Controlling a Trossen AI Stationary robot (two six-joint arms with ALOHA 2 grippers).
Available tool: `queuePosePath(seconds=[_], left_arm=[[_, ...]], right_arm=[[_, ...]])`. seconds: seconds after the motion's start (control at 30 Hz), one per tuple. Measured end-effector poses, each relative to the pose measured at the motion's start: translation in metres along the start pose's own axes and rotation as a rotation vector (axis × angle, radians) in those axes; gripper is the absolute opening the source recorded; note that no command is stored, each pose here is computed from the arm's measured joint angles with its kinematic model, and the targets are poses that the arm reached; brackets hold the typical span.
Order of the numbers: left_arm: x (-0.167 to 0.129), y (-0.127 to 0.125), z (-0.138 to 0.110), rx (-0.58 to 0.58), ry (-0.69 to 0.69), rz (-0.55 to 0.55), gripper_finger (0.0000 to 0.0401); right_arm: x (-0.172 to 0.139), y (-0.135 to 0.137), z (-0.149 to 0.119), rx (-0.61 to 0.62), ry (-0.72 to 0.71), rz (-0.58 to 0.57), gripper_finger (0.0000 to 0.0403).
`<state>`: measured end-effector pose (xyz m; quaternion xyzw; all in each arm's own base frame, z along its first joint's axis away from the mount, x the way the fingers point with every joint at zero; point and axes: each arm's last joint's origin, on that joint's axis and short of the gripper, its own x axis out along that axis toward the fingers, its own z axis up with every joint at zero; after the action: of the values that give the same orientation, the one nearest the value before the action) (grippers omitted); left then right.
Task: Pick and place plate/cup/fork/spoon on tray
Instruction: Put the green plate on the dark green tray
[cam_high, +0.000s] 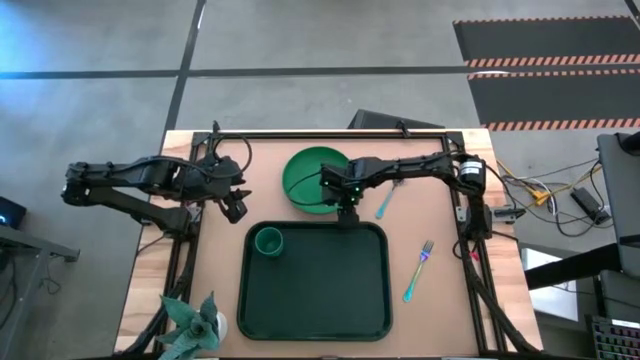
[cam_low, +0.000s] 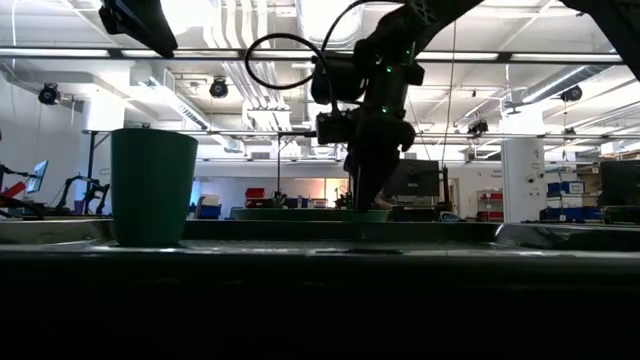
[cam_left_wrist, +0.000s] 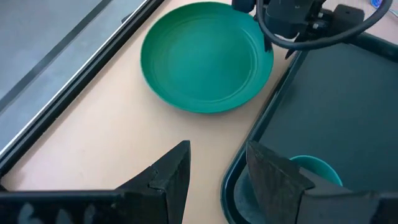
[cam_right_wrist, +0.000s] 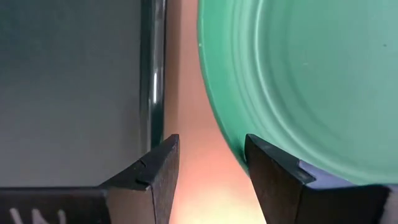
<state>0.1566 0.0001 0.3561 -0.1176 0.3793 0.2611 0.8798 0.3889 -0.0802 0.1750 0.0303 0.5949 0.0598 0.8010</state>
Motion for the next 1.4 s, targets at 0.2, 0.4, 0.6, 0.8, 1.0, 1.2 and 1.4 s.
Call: queuePosePath(seconds=[0.2,0.4,0.6,0.8,1.0,1.2,1.4], left_arm=[[0.0,0.0,0.0,-0.001,0.001,0.0,0.0141],[0.0,0.0,0.0,-0.002,0.001,-0.001,0.0141],[0.0,0.0,0.0,-0.002,0.001,-0.001,0.0141],[0.001,0.0,0.0,-0.002,0.003,0.0,0.0141],[0.001,0.0,0.0,-0.001,0.002,0.0,0.0141],[0.001,0.0,0.0,0.001,0.004,0.001,0.0141],[0.003,0.001,-0.004,0.017,0.019,0.011,0.0141]], right_arm=[[0.007,-0.002,-0.004,-0.027,-0.013,-0.007,0.0171],[0.019,-0.006,-0.009,-0.034,-0.07,-0.031,0.0149],[0.028,-0.008,-0.015,0.03,-0.099,-0.073,0.0067],[0.027,-0.009,-0.013,0.083,-0.124,-0.094,0.0016],[0.003,-0.004,0.003,0.148,-0.163,-0.084,0.0011],[-0.068,0.028,0.025,0.146,-0.245,-0.035,0.0005],[-0.127,0.083,0.028,0.151,-0.367,0.026,0.0005]])
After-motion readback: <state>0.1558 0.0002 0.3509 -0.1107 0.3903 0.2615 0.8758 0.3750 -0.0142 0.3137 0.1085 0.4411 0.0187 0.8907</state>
